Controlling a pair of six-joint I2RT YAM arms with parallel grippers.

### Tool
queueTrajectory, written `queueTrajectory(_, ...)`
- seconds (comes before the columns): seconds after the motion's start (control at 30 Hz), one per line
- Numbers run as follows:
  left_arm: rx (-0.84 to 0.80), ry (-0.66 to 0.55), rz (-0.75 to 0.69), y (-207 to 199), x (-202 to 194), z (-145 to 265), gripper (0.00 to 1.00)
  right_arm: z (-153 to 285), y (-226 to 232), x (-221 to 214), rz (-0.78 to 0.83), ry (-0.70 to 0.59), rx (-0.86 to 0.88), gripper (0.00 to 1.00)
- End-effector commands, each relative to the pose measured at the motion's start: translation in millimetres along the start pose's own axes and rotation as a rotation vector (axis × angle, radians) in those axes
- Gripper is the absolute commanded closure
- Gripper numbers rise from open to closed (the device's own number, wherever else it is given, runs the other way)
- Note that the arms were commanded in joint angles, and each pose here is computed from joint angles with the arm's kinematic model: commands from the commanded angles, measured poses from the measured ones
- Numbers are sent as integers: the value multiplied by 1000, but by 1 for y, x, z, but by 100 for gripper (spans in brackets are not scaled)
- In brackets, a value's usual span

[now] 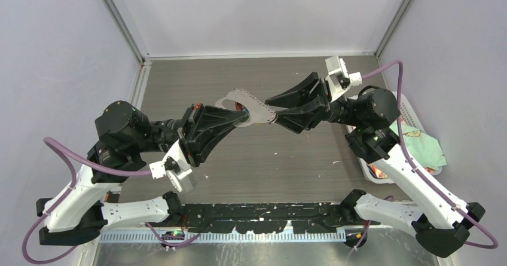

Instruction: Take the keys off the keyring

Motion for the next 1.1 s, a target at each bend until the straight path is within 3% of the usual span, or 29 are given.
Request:
queueTrajectory(0.0,86,-75,-51,24,20,6,100,-3,-2,12,53,-38,-25,53)
queueTrajectory(0.3,77,-97,-41,24,24,6,100,-11,18,10,-19,36,163,55)
queueTrajectory(1.07,79,-96,-40,25,16,-8,100,6,7,-7,9,70,-41,60)
Point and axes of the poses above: each gripper's point midway between its finger pads, its own z axis back along the fingers, its own y axis along the line the jaws close on, x = y × z, the point moved 4 cm from there along z, back along the fingers, and after that the axes turned 6 degrees about -z, right-handed, at the moved point
